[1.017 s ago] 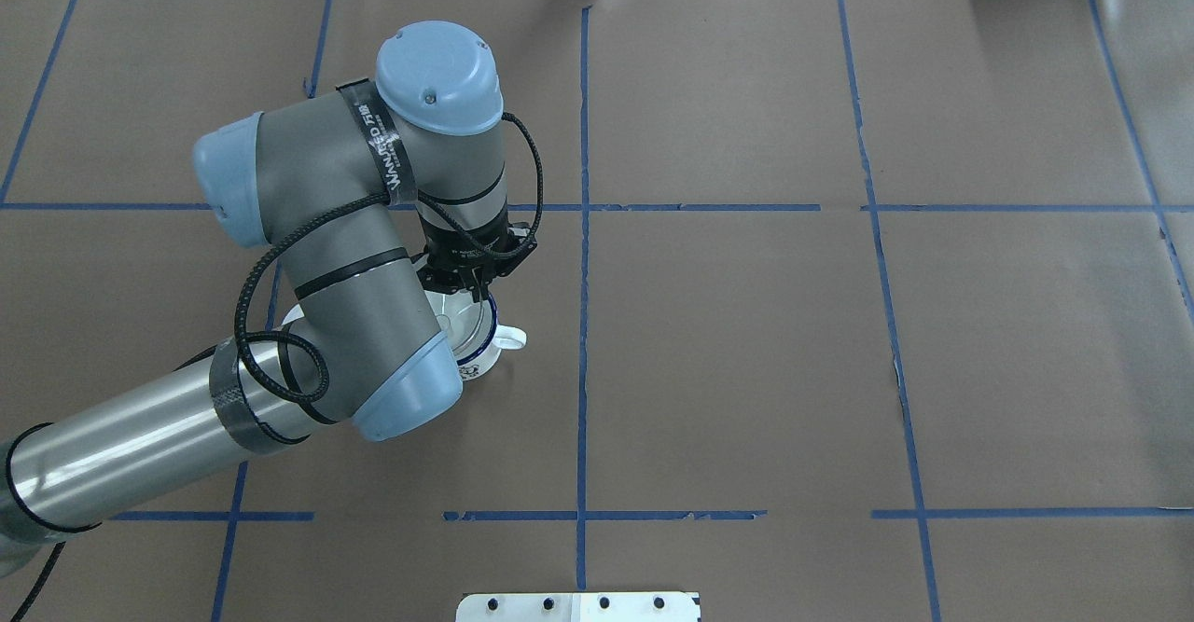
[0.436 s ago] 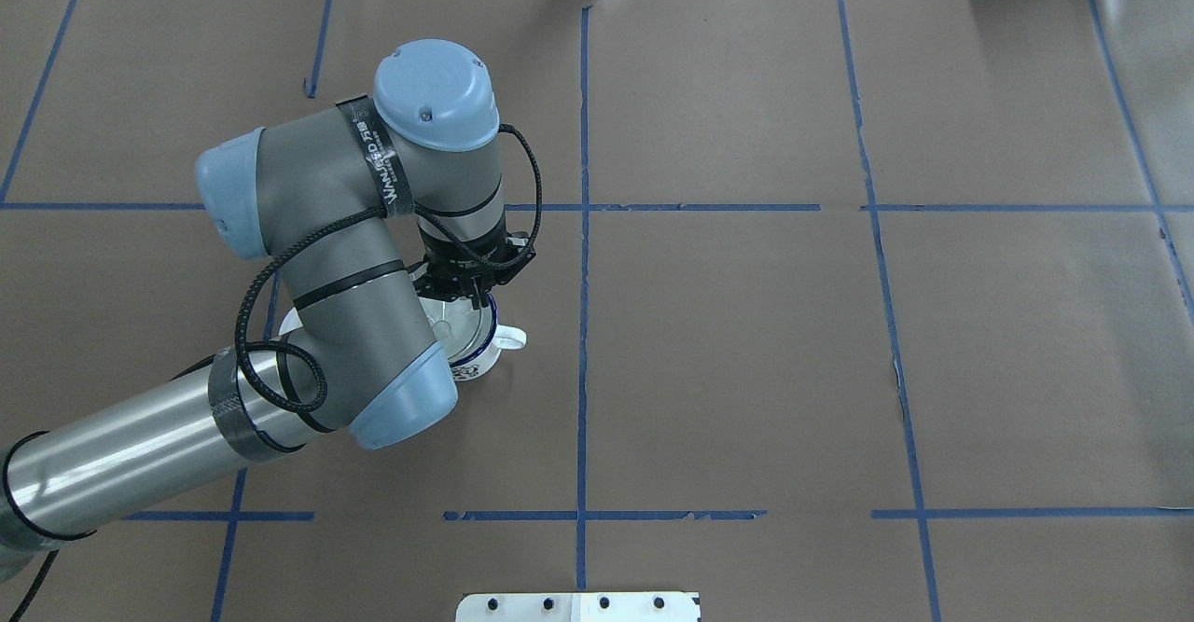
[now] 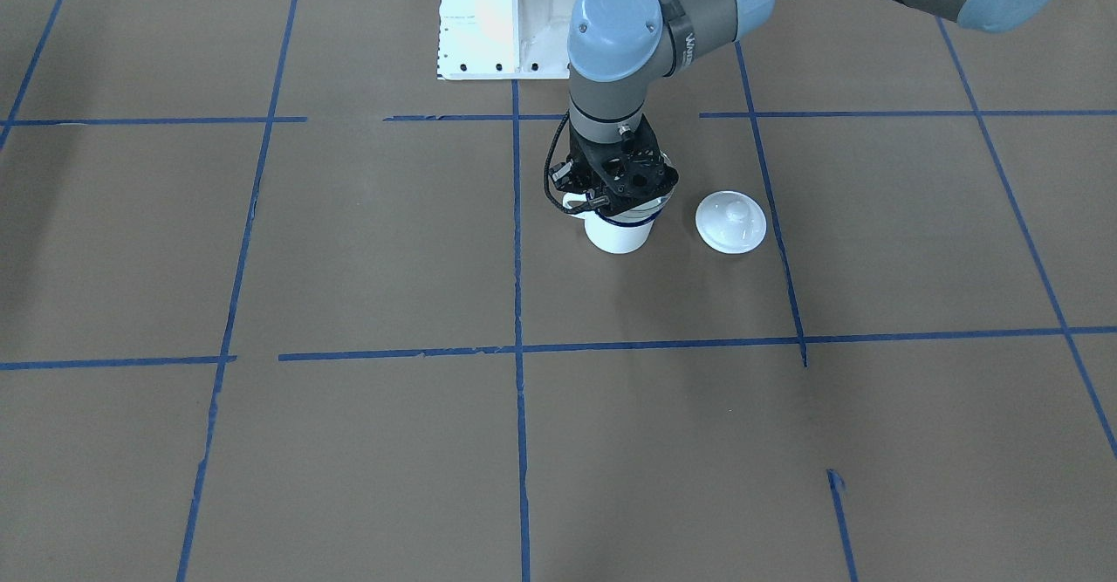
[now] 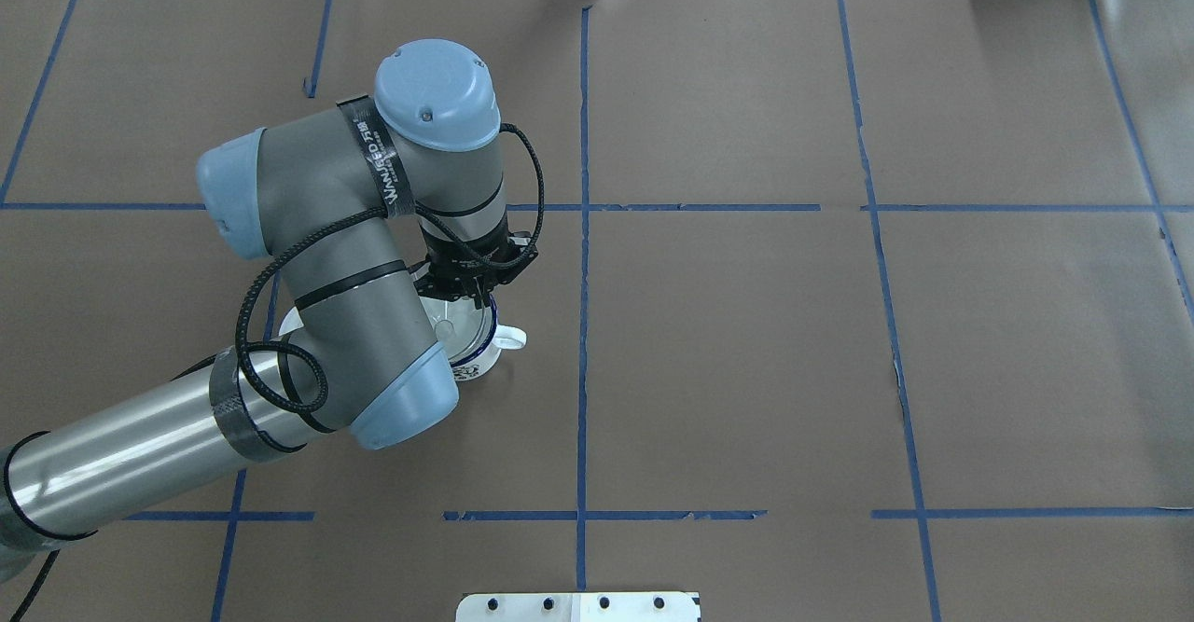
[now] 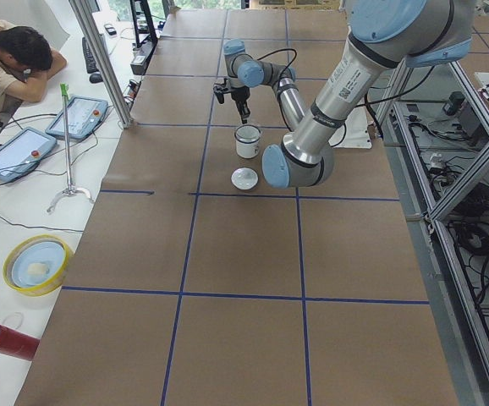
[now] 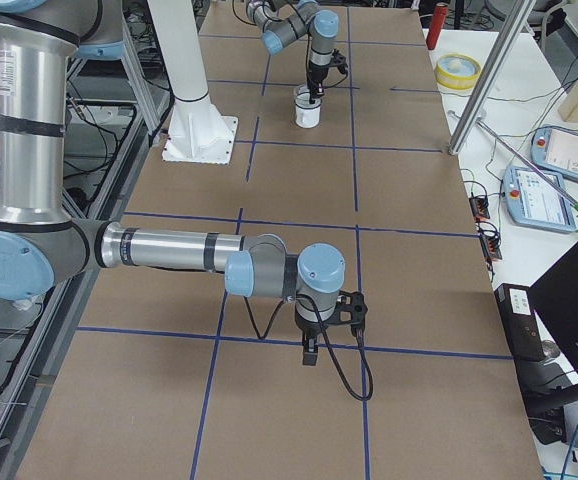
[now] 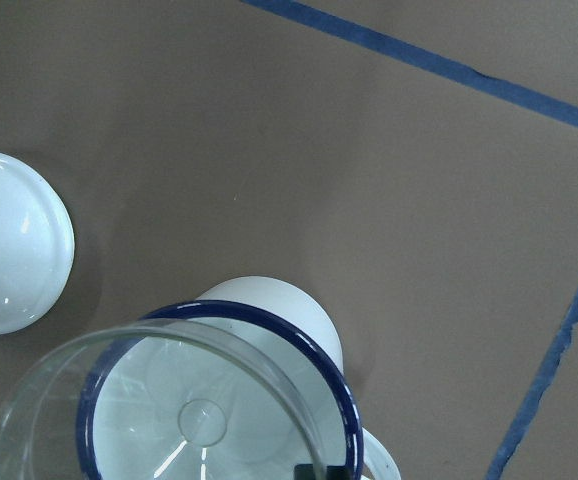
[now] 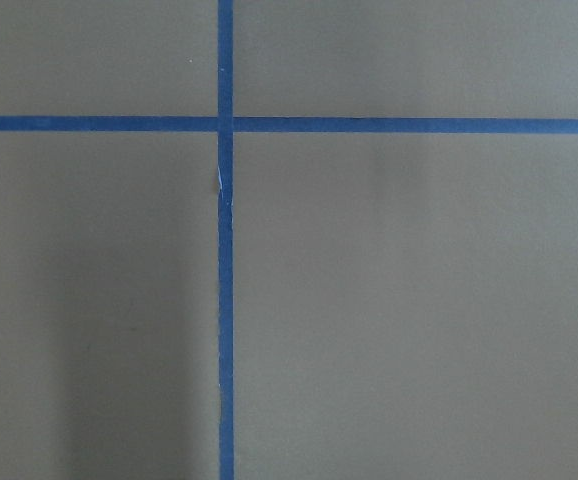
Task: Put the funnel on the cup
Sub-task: 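Lower the funnel into the mug's opening and release it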
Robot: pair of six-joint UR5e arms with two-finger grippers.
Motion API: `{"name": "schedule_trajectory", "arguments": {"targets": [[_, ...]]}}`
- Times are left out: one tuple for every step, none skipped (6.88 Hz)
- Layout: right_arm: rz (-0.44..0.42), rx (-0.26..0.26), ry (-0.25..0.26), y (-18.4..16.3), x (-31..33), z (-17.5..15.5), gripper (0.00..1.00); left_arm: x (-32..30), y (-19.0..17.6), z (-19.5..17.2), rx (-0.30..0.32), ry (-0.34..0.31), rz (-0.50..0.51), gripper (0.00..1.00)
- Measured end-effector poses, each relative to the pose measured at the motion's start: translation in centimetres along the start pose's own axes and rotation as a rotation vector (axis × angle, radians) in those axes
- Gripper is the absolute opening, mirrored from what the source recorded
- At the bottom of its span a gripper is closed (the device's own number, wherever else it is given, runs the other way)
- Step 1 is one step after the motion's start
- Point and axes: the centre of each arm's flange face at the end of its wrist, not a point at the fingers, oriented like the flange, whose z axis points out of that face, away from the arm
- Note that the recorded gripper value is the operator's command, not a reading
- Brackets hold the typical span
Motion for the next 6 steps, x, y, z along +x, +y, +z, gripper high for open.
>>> {"name": "schedule_trajectory", "arguments": {"targets": [[0.0, 0.0, 0.0, 0.0, 0.0, 0.0, 1.0, 0.17, -0.3, 0.55, 0.0, 0.0, 0.0, 0.0], [0.0, 0.0, 0.0, 0.0, 0.0, 0.0, 1.0, 0.2, -0.5, 0.85, 0.001, -0.001, 0.0, 0.0], [0.0, 0.0, 0.0, 0.0, 0.0, 0.0, 1.0, 0.14, -0.56, 0.92, 0.001, 0.0, 0.0, 0.11], [0.0, 0.0, 0.0, 0.0, 0.0, 0.0, 1.0, 0.06, -0.54, 0.9, 0.0, 0.001, 0.0, 0.99], [0.0, 0.0, 0.0, 0.0, 0.0, 0.0, 1.0, 0.02, -0.48, 0.79, 0.0, 0.003, 0.0, 1.0], [0.0, 0.0, 0.0, 0.0, 0.0, 0.0, 1.0, -0.02, -0.41, 0.54, 0.003, 0.009, 0.001, 1.0]]}}
